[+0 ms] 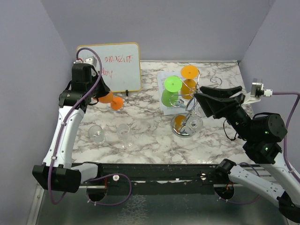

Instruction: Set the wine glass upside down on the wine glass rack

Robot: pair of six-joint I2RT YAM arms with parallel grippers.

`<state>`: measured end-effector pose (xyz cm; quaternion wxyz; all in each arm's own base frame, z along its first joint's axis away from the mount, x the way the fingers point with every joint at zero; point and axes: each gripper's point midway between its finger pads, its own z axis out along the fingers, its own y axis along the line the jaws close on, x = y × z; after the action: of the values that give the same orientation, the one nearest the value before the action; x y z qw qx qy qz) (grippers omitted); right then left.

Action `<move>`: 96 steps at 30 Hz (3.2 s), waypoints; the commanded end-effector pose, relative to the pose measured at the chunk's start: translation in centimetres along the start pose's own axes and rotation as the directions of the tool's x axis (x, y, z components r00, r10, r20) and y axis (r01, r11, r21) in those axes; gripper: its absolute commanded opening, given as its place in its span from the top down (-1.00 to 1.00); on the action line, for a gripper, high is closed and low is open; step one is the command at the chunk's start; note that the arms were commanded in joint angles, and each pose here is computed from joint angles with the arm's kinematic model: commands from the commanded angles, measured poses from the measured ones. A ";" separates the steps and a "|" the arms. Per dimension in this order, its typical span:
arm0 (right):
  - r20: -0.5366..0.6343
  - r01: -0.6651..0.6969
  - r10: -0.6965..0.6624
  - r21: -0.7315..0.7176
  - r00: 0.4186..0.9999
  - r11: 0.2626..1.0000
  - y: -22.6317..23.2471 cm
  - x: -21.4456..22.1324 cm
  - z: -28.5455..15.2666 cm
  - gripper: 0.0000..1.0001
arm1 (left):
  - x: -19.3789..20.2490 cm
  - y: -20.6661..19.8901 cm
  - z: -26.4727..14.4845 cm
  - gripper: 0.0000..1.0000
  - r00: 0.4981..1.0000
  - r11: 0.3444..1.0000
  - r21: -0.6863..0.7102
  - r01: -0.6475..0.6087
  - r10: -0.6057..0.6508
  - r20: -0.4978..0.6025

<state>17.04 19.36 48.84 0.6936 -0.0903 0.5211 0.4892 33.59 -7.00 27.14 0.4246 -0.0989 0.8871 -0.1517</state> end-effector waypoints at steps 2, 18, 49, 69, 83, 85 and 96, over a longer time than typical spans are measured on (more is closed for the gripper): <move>0.045 0.003 -0.006 0.061 0.999 0.998 -1.3 -0.1 -0.4 -0.16 | -3.6 -5.7 -5.7 1.00 0.995 0.967 0.253 0.008 -0.033 0.094; -0.006 -0.134 0.135 0.096 0.991 0.986 -1.6 1.3 3.4 -0.17 | -13.3 -12.8 -16.3 1.00 0.854 0.807 0.590 0.009 -0.313 0.415; 0.311 -0.615 0.601 -0.063 0.736 0.786 -2.4 -1.3 12.5 -0.38 | -14.5 -23.7 -19.4 1.00 0.751 0.307 0.950 0.048 -0.638 0.169; 0.386 -0.660 0.603 0.021 0.698 0.751 -4.5 -1.7 15.7 -0.10 | -12.5 -25.6 -21.1 1.00 0.782 0.207 0.977 0.050 -0.617 0.090; 0.353 -0.666 0.617 0.025 0.703 0.745 -4.4 -0.6 16.5 0.20 | -11.4 -25.6 -21.7 1.00 0.796 0.203 0.979 0.029 -0.598 0.100; 0.352 -0.660 0.612 0.020 0.708 0.751 -4.3 -0.7 16.5 0.35 | -11.2 -25.6 -21.7 1.00 0.799 0.202 0.979 0.029 -0.593 0.099; 0.362 -0.550 0.508 0.018 0.782 0.835 -3.5 -2.3 15.7 0.99 | -10.0 -25.2 -20.5 0.21 0.818 0.259 0.966 0.020 -0.559 0.133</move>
<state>31.28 27.28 53.90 0.5799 0.2155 0.4488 0.6448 25.84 -23.75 55.76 0.5480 -0.0554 0.4632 -0.6943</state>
